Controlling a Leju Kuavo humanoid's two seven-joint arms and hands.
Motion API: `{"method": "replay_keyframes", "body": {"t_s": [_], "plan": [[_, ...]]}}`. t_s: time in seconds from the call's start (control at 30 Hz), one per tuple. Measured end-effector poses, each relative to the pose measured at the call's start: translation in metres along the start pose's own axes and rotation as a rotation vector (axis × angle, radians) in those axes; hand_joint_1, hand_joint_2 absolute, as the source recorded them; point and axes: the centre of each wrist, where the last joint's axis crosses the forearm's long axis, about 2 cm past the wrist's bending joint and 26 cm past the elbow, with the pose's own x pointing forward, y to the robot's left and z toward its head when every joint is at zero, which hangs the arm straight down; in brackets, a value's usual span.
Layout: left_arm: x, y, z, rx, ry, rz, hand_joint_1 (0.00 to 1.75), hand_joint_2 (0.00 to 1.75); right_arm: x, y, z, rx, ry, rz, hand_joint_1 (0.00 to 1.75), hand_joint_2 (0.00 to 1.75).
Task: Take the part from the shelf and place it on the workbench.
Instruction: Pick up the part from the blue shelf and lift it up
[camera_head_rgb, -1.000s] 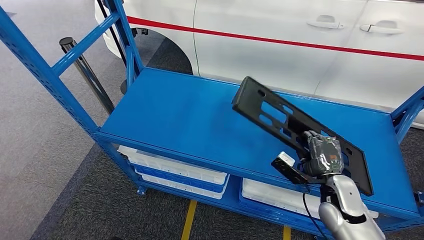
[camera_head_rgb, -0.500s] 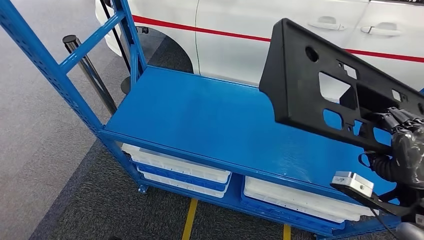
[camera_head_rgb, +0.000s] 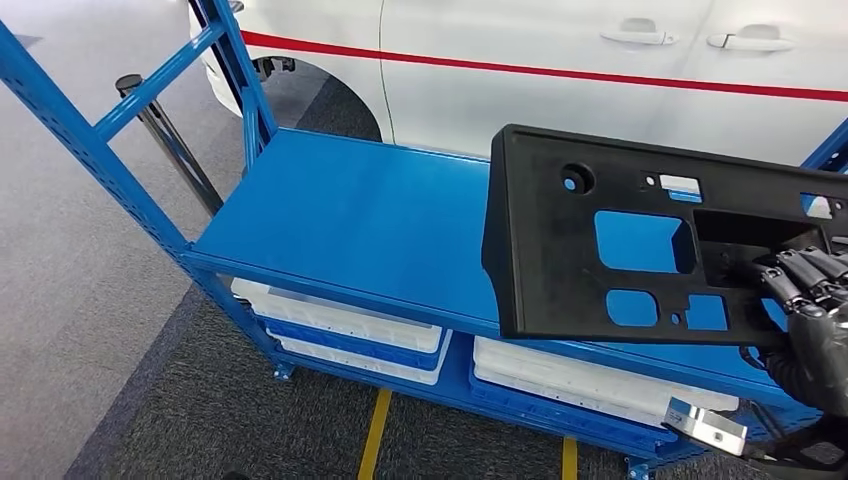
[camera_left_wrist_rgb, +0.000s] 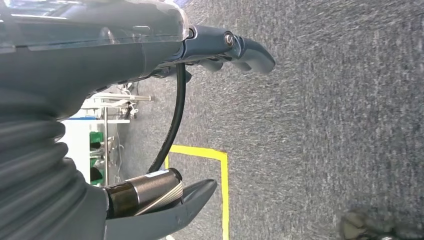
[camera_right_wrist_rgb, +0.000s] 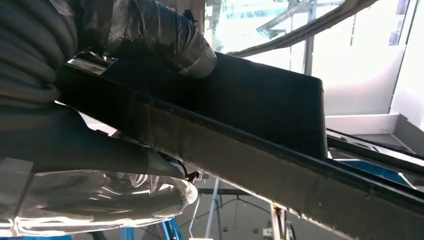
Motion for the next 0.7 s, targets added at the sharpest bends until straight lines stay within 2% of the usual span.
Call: {"method": "replay_keyframes", "body": {"t_s": [0.3, 0.7], "plan": [[0.002, 0.002, 0.0, 0.007, 0.015, 0.005, 0.0, 1.75, 0.018, -0.008, 0.014, -0.029, -0.066, 0.021, 1.75, 1.75], [0.001, -0.006, 0.0, -0.001, 0.007, 0.017, 0.0, 1.75, 0.054, -0.02, 0.03, -0.065, -0.19, -0.098, 1.75, 1.75]]}}
